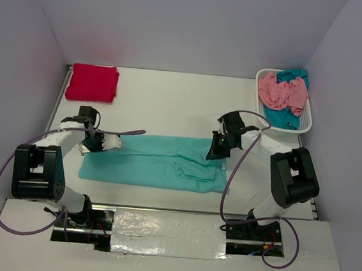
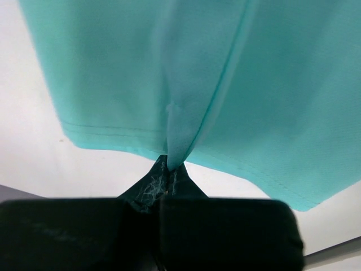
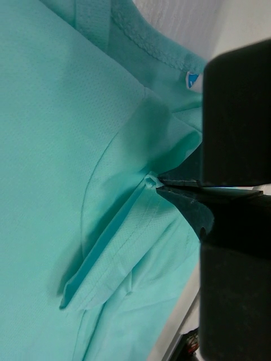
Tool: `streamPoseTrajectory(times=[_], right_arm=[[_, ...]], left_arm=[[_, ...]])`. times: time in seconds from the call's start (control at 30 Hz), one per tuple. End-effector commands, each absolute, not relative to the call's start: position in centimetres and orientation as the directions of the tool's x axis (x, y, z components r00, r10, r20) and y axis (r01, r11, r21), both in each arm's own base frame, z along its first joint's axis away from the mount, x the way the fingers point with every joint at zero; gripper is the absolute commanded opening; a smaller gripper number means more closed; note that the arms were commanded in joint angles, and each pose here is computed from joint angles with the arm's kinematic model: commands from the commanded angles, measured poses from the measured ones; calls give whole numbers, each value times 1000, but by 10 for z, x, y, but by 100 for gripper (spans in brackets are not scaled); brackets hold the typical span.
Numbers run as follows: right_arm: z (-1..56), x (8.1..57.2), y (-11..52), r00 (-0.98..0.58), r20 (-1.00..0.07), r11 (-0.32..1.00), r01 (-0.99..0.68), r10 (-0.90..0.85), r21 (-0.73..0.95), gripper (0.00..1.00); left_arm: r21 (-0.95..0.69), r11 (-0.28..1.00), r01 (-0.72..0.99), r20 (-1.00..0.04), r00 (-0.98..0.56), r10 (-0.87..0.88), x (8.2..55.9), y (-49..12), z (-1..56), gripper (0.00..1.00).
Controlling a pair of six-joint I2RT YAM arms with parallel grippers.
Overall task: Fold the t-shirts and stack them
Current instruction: Fold the other side of the tshirt into a rectangle
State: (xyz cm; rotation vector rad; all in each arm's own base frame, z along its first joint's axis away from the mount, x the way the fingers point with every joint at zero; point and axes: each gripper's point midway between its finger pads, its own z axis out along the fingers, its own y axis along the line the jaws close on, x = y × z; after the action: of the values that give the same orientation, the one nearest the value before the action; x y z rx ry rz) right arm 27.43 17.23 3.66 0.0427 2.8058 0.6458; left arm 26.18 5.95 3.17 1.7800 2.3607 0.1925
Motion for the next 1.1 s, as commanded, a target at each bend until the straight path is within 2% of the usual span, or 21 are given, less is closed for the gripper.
streamPoseTrajectory(times=[0.0,0.17,0.23,0.27,0.33,0.43,0.53,0.67,0.83,0.93,1.07], right_arm=[[52,292,175,-951,-298,897,-61,80,438,0],[58,300,173,-947,-313,899,-70,77,432,0],[65,312,173,-940,-331,898,-78,77,432,0],[77,327,175,-928,-362,894,-87,88,440,0],[85,341,177,-923,-372,885,-89,99,456,0],[120,381,175,-890,-440,882,-111,116,458,0],[130,386,170,-880,-464,896,-123,99,426,0],[115,357,165,-898,-428,892,-110,100,439,0],[93,322,163,-921,-373,882,-79,114,465,0],[80,304,163,-935,-334,873,-63,117,483,0],[72,288,162,-943,-311,872,-53,116,487,0]], left_arm=[[219,307,926,-74,-298,952,272,59,41,0],[292,363,885,-111,-346,932,305,60,53,0],[337,440,832,-150,-414,898,334,63,60,0],[376,498,781,-179,-466,867,352,67,72,0],[376,541,752,-193,-507,840,374,69,67,0],[402,611,682,-241,-565,789,409,73,83,0],[474,607,638,-291,-536,792,431,75,111,0],[521,538,662,-279,-463,841,411,72,114,0],[424,367,828,-125,-347,929,342,69,62,0],[352,329,876,-71,-325,943,310,69,40,0],[292,323,900,-55,-322,945,291,67,29,0]])
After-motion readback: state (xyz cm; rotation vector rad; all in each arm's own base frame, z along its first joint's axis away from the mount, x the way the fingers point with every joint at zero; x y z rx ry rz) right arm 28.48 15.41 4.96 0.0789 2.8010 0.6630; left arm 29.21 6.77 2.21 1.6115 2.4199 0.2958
